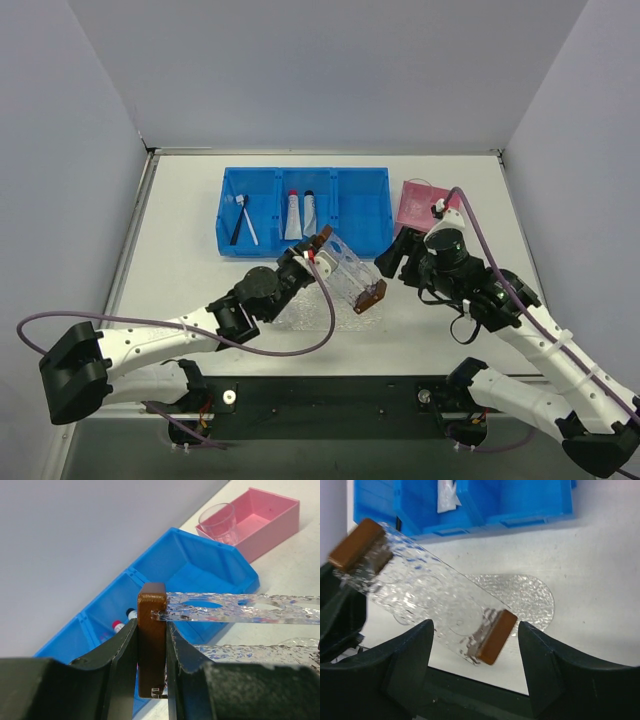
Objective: Prepare toiletry sets of a toothbrush and toothpaste on the tray
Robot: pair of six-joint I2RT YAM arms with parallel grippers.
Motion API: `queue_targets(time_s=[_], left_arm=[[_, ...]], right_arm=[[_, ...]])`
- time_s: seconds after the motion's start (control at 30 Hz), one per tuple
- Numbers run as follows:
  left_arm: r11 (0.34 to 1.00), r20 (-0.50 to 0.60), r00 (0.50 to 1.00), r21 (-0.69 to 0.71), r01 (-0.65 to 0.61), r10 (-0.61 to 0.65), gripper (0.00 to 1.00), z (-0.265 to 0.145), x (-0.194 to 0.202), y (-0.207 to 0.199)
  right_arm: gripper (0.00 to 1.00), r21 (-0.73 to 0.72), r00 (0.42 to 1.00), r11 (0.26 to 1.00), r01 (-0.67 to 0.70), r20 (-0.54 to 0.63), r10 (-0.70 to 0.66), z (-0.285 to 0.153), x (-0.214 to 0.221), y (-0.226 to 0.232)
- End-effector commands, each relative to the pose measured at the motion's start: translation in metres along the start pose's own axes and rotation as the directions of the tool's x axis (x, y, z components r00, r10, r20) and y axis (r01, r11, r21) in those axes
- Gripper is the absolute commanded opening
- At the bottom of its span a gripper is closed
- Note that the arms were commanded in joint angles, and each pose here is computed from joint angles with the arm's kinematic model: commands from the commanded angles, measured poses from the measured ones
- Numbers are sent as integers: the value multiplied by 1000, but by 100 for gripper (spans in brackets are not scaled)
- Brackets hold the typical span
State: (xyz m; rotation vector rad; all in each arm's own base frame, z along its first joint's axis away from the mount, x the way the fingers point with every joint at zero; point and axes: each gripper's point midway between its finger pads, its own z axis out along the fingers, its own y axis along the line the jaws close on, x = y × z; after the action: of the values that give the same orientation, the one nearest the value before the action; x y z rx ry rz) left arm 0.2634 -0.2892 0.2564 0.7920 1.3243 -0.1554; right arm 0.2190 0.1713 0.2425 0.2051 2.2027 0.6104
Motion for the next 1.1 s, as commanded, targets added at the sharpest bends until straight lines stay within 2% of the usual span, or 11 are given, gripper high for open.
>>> queue_targets(time_s=[0.0, 0.27, 0.57, 1.07], left_arm=[[981, 205, 977, -168, 93, -57, 0, -12, -59, 46], [980, 234, 970, -166, 113, -72, 0, -20, -63, 46], [984, 248, 966, -140, 111, -74, 0, -24, -64, 42], [986, 268, 961, -130, 105, -67, 0, -28, -65, 38]], right_arm=[[62, 49, 991, 995, -90, -93, 95, 8, 27, -15], [62, 61, 972, 990, -129, -190, 139, 18, 51, -19], [62, 37, 962, 983, -180, -203, 184, 23, 47, -12], [62, 8, 918, 979, -202, -348, 192, 32, 75, -2]])
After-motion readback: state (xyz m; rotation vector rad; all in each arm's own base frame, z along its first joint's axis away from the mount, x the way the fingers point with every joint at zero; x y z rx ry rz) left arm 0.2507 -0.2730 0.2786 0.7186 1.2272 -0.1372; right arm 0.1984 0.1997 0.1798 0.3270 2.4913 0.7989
